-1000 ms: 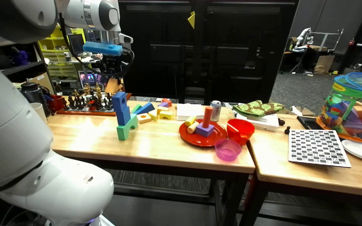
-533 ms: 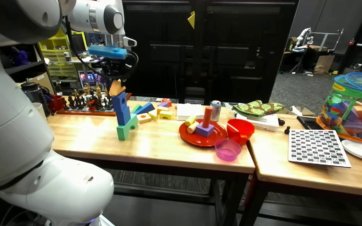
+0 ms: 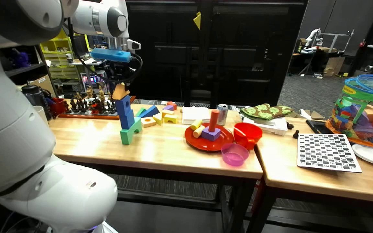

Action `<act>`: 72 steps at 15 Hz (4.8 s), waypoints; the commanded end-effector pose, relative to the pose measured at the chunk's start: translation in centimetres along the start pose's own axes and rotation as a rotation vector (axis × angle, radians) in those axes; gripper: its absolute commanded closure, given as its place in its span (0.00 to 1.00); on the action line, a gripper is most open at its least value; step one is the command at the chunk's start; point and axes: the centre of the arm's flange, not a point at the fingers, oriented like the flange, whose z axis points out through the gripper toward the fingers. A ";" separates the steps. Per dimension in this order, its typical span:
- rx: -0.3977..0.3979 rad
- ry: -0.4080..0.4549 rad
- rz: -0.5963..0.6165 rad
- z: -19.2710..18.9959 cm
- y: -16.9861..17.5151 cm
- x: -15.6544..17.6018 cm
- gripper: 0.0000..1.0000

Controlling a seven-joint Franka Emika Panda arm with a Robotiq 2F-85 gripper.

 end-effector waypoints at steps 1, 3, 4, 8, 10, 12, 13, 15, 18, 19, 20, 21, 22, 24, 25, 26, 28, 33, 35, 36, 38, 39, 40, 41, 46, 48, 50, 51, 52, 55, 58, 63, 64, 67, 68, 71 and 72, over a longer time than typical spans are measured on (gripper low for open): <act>-0.002 0.010 -0.004 0.1 -0.1 -0.6 0.84; 0.003 0.007 -0.002 0.4 -0.2 -0.7 0.50; 0.004 0.006 -0.002 0.4 -0.2 -0.7 0.33; 0.002 0.009 0.002 0.5 -0.5 -0.8 0.10; 0.000 0.011 0.001 0.6 -0.6 -0.9 0.01; -0.008 0.021 -0.006 0.4 -1.0 -1.1 0.00; -0.017 0.031 -0.014 0.3 -1.4 -1.2 0.00; -0.034 0.049 -0.035 0.1 -2.5 -1.5 0.00; -0.075 0.078 -0.082 -0.2 -4.9 -2.2 0.00; -0.094 0.086 -0.099 -0.1 -5.9 -2.5 0.00; -0.113 0.089 -0.113 -0.1 -6.8 -2.8 0.00; -0.133 0.090 -0.126 0.0 -7.7 -3.2 0.00; -0.155 0.091 -0.136 0.2 -8.5 -3.4 0.00; -0.203 0.086 -0.151 0.6 -9.9 -3.8 0.00; -0.224 0.082 -0.157 0.8 -10.4 -3.9 0.00; -0.250 0.076 -0.164 1.0 -11.1 -4.0 0.00; -0.299 0.068 -0.175 1.2 -12.0 -4.0 0.00; -0.365 0.099 -0.255 1.8 -13.5 -3.9 0.00; -0.394 0.110 -0.299 2.2 -14.3 -4.0 0.00; -0.410 0.118 -0.333 2.4 -14.8 -4.2 0.00; -0.447 0.136 -0.394 2.8 -15.9 -4.7 0.00; -0.463 0.143 -0.428 3.1 -16.4 -5.1 0.00; -0.476 0.144 -0.491 3.4 -17.0 -5.6 0.00; -0.491 0.141 -0.550 3.8 -17.5 -6.1 0.00; -0.597 0.135 -0.765 6.2 -17.9 -8.9 0.00; -0.631 0.134 -0.817 7.0 -17.6 -9.5 0.00; -0.661 0.134 -0.861 7.8 -16.9 -10.0 0.00; -0.673 0.135 -0.889 8.2 -16.5 -10.2 0.00; -0.684 0.134 -0.911 8.5 -16.3 -10.2 0.00; -0.697 0.130 -0.979 9.2 -15.3 -9.9 0.00; -0.686 0.122 -1.053 9.6 -14.5 -9.2 0.00; -0.654 0.110 -1.184 9.8 -14.1 -8.1 0.00; -0.646 0.110 -1.213 9.8 -14.0 -7.9 0.00; -0.630 0.108 -1.312 10.3 -14.0 -7.1 0.00; -0.646 0.104 -1.244 10.2 -14.3 -7.3 0.00; -0.635 0.100 -1.280 10.7 -14.2 -6.9 0.00; -0.634 0.099 -1.283 10.8 -14.2 -6.9 0.00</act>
